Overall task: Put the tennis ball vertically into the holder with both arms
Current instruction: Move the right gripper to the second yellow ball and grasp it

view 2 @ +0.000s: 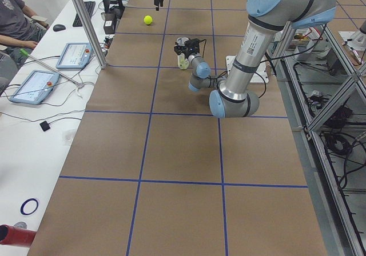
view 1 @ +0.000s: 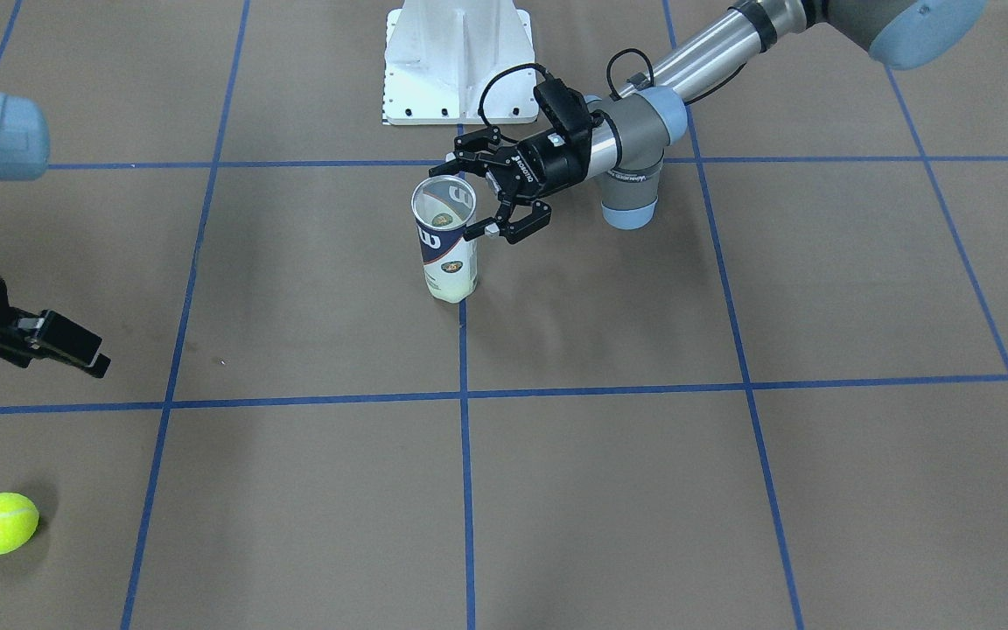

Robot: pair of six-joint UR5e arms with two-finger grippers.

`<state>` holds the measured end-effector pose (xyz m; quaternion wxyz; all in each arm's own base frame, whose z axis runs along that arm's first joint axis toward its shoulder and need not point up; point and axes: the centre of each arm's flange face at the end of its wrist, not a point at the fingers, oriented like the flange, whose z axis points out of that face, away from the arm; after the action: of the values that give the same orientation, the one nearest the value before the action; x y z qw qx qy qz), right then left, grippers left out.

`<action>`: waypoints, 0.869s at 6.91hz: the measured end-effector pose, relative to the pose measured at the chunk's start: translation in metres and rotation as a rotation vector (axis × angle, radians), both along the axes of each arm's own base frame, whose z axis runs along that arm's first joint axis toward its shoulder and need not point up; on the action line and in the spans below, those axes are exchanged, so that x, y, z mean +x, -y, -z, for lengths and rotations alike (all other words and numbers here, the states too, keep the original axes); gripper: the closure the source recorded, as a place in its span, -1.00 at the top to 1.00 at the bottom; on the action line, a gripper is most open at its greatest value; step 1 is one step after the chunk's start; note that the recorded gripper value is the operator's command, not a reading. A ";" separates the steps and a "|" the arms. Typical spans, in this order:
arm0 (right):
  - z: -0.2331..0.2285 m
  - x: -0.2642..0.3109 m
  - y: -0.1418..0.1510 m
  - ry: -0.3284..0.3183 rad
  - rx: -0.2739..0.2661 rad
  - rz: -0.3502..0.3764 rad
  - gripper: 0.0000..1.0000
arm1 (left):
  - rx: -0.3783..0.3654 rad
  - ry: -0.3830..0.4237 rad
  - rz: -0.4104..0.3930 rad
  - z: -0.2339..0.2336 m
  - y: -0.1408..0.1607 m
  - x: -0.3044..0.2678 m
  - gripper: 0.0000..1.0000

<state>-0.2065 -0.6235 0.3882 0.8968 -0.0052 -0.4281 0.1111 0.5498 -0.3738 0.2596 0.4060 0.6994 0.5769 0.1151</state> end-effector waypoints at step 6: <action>-0.135 -0.045 0.071 -0.354 0.156 -0.063 0.97 | 0.001 0.000 0.001 0.000 0.000 0.000 0.97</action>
<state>-0.2513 -0.6948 0.5236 0.9518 0.0973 -0.2712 0.1049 0.5493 -0.3737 0.2597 0.4058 0.6997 0.5767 0.1151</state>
